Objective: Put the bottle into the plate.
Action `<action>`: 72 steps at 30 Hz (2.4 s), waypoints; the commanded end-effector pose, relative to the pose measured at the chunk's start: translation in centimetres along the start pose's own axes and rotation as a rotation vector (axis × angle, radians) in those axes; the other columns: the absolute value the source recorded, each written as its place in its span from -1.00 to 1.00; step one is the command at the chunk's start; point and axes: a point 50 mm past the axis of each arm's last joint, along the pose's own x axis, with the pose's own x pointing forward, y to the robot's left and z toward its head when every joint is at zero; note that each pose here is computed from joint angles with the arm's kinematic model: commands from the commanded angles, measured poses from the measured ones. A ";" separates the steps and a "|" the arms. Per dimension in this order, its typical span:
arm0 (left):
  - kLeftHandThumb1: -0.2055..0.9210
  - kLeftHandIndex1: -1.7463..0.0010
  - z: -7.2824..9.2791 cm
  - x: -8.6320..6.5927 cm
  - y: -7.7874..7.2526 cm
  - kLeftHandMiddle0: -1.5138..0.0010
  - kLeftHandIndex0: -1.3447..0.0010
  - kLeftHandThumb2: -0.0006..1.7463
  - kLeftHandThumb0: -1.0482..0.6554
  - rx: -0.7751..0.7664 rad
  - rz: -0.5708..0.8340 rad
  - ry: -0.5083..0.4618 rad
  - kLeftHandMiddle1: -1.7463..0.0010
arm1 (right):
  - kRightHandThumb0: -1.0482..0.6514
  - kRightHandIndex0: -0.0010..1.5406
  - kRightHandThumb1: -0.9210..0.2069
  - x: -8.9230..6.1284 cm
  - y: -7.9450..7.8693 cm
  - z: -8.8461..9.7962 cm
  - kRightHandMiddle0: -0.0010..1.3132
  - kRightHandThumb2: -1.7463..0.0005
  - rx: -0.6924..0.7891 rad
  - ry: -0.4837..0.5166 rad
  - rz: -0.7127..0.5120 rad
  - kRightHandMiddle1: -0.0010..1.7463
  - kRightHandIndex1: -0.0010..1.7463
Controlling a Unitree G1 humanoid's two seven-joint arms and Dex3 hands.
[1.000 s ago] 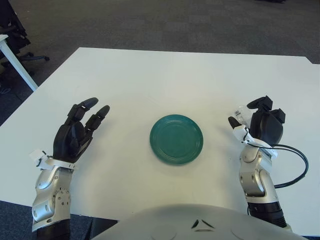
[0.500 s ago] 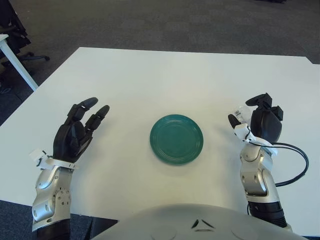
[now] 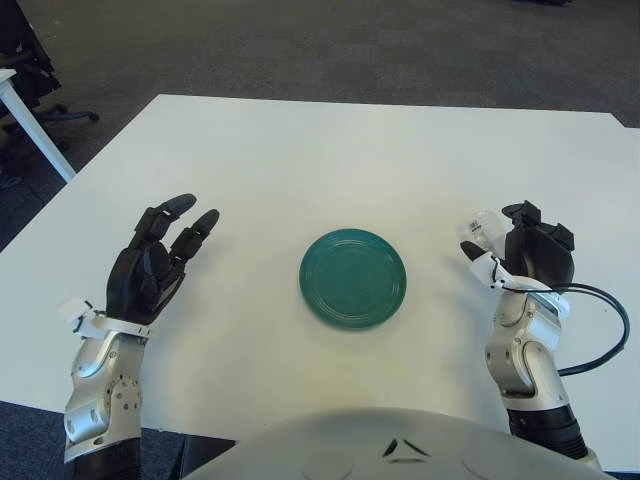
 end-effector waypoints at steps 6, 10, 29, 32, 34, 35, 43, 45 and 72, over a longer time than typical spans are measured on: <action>1.00 -0.25 0.2 0.0 0.0 0.46 0.87 -0.45 -0.49 0.006 0.001 -0.001 0.67 | -1.00 -1.00 -1.00 0.0 -0.5 0.0 -1.00 0.21 -0.108 0.022 0.092 -0.99 -1.00; 1.00 -0.25 0.3 -0.1 0.0 0.46 0.87 -0.45 -0.49 0.006 0.001 -0.001 0.67 | -1.00 -1.00 -1.00 0.1 -0.5 0.0 -1.00 0.16 -0.125 0.035 0.116 -1.00 -1.00; 1.00 -0.25 0.6 -0.3 0.3 0.46 0.87 -0.45 -0.49 0.007 0.002 -0.002 0.67 | -1.00 -1.00 -1.00 0.3 -0.1 -0.6 -1.00 0.05 -0.161 0.055 0.159 -1.00 -1.00; 1.00 -0.25 0.6 -0.3 0.3 0.46 0.87 -0.45 -0.49 0.007 0.002 -0.002 0.67 | -1.00 -1.00 -1.00 0.3 -0.1 -0.7 -1.00 0.04 -0.163 0.060 0.165 -1.00 -1.00; 1.00 -0.25 0.7 -0.4 0.3 0.46 0.87 -0.45 -0.49 0.008 0.002 -0.003 0.67 | -1.00 -1.00 -1.00 0.3 -0.1 -0.7 -1.00 0.04 -0.164 0.064 0.171 -1.00 -1.00; 1.00 -0.25 0.8 -0.4 0.3 0.46 0.87 -0.45 -0.49 0.008 0.002 -0.004 0.67 | -1.00 -1.00 -1.00 0.2 -0.1 -0.8 -1.00 0.04 -0.164 0.069 0.177 -1.00 -1.00; 1.00 -0.25 1.0 -0.7 0.2 0.46 0.87 -0.45 -0.49 0.008 0.001 -0.004 0.67 | -1.00 -1.00 -1.00 0.6 0.0 -1.2 -1.00 0.05 -0.170 0.094 0.217 -1.00 -1.00; 1.00 -0.25 1.1 -0.8 0.1 0.46 0.87 -0.45 -0.49 0.008 0.001 -0.004 0.67 | -1.00 -1.00 -1.00 1.4 -0.3 -1.5 -1.00 0.05 -0.182 0.102 0.221 -1.00 -1.00; 1.00 -0.25 2.3 -2.0 -0.6 0.46 0.87 -0.45 -0.49 0.010 0.000 -0.007 0.67 | -1.00 -1.00 -1.00 3.4 0.3 -4.6 -1.00 0.06 -0.372 0.190 0.307 -1.00 -1.00</action>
